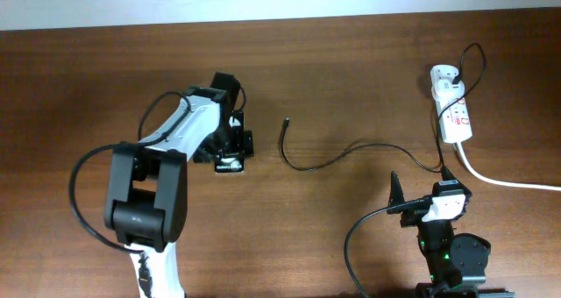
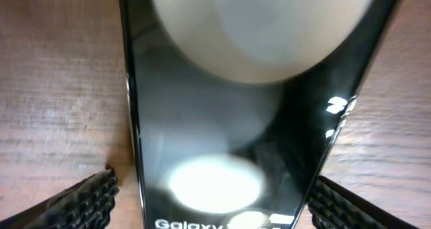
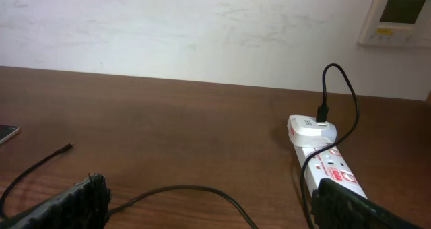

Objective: Plug charger to phone and switch on socket
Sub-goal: 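Move the left gripper over the black phone and grasp it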

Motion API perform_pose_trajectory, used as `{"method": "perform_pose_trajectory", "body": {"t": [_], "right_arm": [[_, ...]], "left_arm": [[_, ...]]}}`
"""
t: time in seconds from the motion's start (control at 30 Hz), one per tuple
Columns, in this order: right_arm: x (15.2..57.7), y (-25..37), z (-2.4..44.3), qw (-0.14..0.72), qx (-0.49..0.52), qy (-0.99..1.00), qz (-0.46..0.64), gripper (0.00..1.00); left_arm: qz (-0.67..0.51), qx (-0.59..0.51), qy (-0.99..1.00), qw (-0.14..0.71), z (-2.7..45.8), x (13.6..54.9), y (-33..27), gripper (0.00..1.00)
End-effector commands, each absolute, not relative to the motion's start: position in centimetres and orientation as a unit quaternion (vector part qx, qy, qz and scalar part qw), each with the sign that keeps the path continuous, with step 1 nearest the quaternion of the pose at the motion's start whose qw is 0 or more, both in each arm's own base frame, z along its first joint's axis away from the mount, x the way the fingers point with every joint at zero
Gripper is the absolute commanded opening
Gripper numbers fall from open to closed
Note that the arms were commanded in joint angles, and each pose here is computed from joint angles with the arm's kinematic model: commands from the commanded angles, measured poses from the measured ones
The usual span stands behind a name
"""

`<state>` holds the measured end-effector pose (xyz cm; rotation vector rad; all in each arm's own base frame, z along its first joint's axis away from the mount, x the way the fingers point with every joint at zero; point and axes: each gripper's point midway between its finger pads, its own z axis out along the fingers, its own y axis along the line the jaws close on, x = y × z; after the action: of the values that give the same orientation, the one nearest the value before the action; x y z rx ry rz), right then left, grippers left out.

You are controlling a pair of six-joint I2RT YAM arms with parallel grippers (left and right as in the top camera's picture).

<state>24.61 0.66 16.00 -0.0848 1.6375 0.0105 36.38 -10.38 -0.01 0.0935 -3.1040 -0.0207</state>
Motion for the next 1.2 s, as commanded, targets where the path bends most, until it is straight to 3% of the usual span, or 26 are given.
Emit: {"method": "perform_pose_trajectory", "body": {"t": [0.0, 0.27, 0.67, 0.73, 1.17], "right_arm": [[24.6, 0.7, 15.8, 0.682, -0.037, 0.73, 0.007, 0.99], [24.6, 0.7, 15.8, 0.682, -0.037, 0.73, 0.007, 0.99], [24.6, 0.7, 15.8, 0.682, -0.037, 0.73, 0.007, 0.98], [24.6, 0.7, 15.8, 0.682, -0.037, 0.73, 0.007, 0.99], [24.6, 0.7, 15.8, 0.682, -0.037, 0.73, 0.007, 0.98]], "left_arm": [[-0.037, 0.016, -0.999, -0.021, 1.4, 38.7, -11.3, 0.97], [0.004, 0.01, -0.999, -0.048, 1.2, 41.1, -11.2, 1.0], [-0.005, -0.028, -0.999, -0.027, -0.8, 40.8, -10.7, 1.0], [-0.004, -0.026, -0.999, -0.029, -0.8, 40.9, -10.7, 0.9], [0.014, 0.01, -1.0, -0.022, -0.8, 40.6, -11.3, 0.79]]}}
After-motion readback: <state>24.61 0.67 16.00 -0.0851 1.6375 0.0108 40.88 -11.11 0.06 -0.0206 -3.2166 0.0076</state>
